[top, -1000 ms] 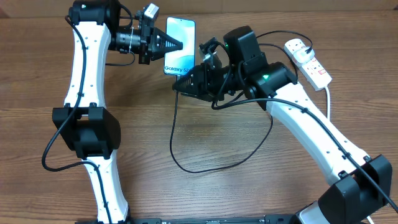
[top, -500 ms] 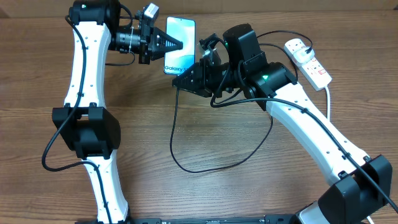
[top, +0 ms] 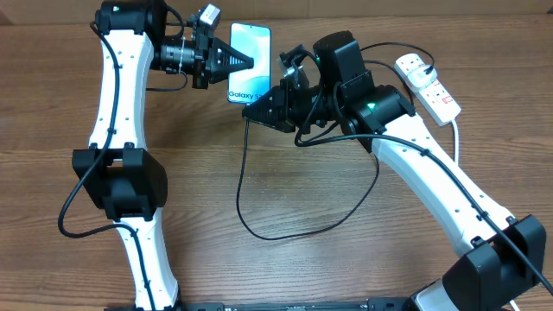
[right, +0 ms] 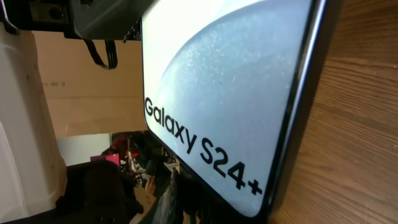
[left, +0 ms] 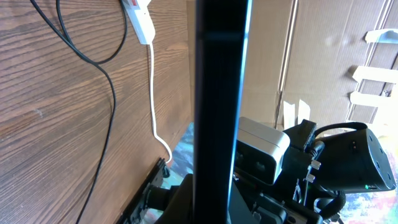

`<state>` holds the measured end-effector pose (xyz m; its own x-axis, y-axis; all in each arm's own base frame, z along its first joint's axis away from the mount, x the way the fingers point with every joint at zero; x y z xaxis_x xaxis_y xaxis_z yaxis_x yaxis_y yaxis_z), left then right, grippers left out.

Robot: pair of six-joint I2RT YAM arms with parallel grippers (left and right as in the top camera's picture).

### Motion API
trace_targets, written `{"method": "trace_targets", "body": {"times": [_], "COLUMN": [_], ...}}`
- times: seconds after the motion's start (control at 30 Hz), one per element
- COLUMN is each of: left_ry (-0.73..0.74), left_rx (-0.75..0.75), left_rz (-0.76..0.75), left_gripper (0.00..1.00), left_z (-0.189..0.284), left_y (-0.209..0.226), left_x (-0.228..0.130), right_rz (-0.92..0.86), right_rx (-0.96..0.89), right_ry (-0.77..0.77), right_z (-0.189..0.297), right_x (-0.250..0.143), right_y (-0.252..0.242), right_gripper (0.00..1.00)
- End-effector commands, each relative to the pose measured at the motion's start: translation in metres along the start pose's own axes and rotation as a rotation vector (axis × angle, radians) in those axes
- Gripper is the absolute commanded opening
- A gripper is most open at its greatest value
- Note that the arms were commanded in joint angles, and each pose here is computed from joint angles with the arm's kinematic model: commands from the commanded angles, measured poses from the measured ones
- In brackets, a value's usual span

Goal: Plug charger to phone and switch on socket
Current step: 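Open the right gripper and pull it back from the plugged cable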

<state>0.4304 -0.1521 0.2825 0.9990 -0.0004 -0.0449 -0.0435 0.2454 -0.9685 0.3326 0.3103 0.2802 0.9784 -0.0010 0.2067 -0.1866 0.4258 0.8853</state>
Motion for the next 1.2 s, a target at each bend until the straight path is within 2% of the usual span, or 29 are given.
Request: {"method": "trace_targets", "body": {"times": [0.0, 0.87, 0.9, 0.93, 1.0, 1.07, 1.1, 1.17], "left_ry": [0.007, 0.030, 0.030, 0.030, 0.030, 0.024, 0.020, 0.009], "left_rx": [-0.054, -0.045, -0.045, -0.045, -0.044, -0.038, -0.033, -0.029], "left_rz": [0.000, -0.006, -0.006, -0.006, -0.007, -0.019, -0.024, -0.034], "left_gripper": [0.04, 0.04, 0.04, 0.04, 0.04, 0.04, 0.04, 0.04], "left_z": [-0.001, -0.009, -0.009, -0.009, -0.009, -0.008, -0.007, -0.004], "left_y": [-0.011, -0.012, -0.012, -0.012, -0.012, -0.011, -0.010, -0.008], "left_x": [-0.002, -0.008, -0.008, -0.008, -0.008, -0.006, -0.005, -0.002], "right_rz": [0.012, 0.029, 0.028, 0.026, 0.027, 0.026, 0.024, 0.014], "right_rx": [-0.013, -0.006, -0.006, -0.008, -0.005, -0.004, -0.004, -0.007], "right_ry": [-0.042, -0.107, -0.106, -0.105, -0.102, -0.098, -0.094, -0.085], "right_z": [0.004, 0.017, 0.017, 0.017, 0.017, 0.017, 0.017, 0.017], "right_x": [0.012, 0.032, 0.032, 0.032, 0.031, 0.030, 0.030, 0.028], "right_y": [-0.002, -0.007, -0.007, -0.007, -0.007, -0.007, -0.007, -0.009], "right_gripper": [0.05, 0.04, 0.08, 0.20, 0.36, 0.66, 0.77, 0.86]}}
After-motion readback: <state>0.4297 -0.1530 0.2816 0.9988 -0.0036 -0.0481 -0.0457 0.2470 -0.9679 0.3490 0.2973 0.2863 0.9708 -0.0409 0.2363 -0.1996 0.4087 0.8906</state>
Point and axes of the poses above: each gripper's point midway between its finger pads, its own z axis back along the fingers, its own y axis along the line the jaws close on, x = y × z, the point moved 2 cm from there along z, back along the fingers, and after that the axes turned 4 degrees about z, right-handed, at the moved point
